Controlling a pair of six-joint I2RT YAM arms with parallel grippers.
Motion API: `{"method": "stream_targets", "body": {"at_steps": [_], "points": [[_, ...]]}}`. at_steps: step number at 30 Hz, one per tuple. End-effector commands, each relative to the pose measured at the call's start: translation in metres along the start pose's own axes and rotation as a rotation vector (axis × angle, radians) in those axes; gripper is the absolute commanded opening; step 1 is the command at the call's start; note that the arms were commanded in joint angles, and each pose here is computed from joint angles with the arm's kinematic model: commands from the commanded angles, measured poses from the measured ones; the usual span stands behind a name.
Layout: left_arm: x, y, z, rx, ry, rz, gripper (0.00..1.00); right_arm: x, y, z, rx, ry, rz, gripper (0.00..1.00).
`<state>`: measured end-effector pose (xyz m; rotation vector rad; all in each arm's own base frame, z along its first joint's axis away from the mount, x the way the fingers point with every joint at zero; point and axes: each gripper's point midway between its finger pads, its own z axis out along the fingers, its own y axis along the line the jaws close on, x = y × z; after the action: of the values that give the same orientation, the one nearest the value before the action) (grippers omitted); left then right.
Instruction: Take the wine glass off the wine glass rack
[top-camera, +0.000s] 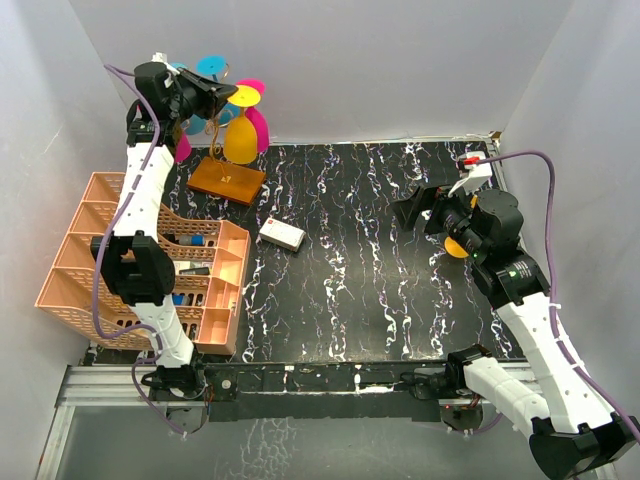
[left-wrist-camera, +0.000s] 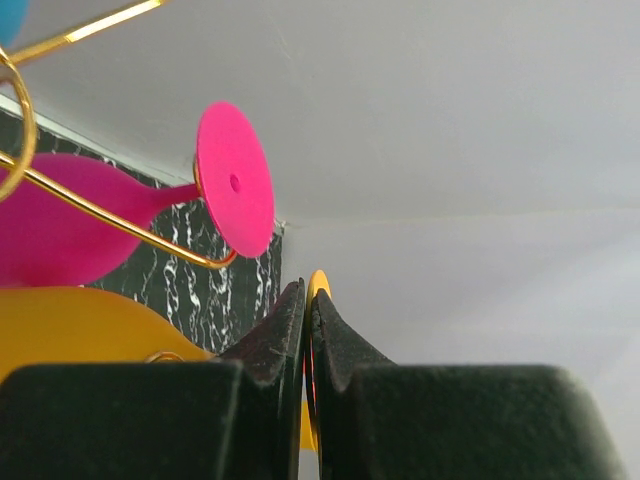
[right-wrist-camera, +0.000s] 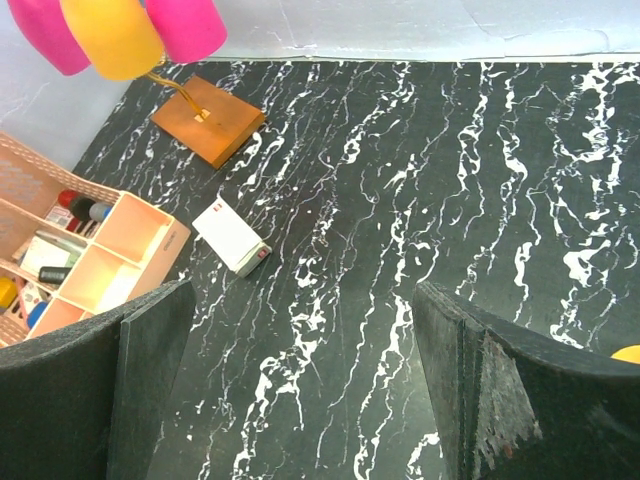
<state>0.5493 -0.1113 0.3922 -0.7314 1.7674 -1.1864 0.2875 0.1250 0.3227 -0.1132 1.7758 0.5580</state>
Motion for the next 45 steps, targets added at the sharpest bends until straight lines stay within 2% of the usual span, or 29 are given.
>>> {"method": "stream_targets", "body": {"at_steps": [1,11,16,22,31,37,42,43,45], "points": [[0.018,-0.054,-0.032,0.178,0.071,0.068,0.0,-0.031,0.022,-0.008,-0.078,-0.079,0.017,0.99],[0.099,-0.129,-0.113,0.627,0.233,0.113,0.0,-0.035,0.052,-0.002,-0.233,-0.084,0.164,0.99],[0.149,-0.163,-0.153,0.835,0.36,0.031,0.0,-0.038,0.074,-0.003,-0.369,-0.104,0.282,0.99],[0.169,-0.183,-0.2,1.033,0.416,-0.082,0.0,-0.039,0.096,-0.013,-0.541,-0.146,0.503,0.99],[0.19,-0.182,-0.239,1.126,0.452,-0.23,0.0,-0.041,0.1,-0.019,-0.639,-0.2,0.656,0.99],[0.213,-0.178,-0.249,1.194,0.543,-0.315,0.0,-0.051,0.114,-0.026,-0.744,-0.201,0.646,0.99],[0.217,-0.174,-0.252,1.222,0.56,-0.35,0.0,-0.065,0.138,-0.057,-0.946,-0.243,0.564,0.99],[0.218,-0.173,-0.251,1.22,0.559,-0.357,0.0,-0.067,0.141,-0.064,-0.983,-0.252,0.558,0.98],[0.22,-0.172,-0.25,1.221,0.565,-0.36,0.0,-0.072,0.148,-0.081,-1.067,-0.279,0.539,0.89]]}}
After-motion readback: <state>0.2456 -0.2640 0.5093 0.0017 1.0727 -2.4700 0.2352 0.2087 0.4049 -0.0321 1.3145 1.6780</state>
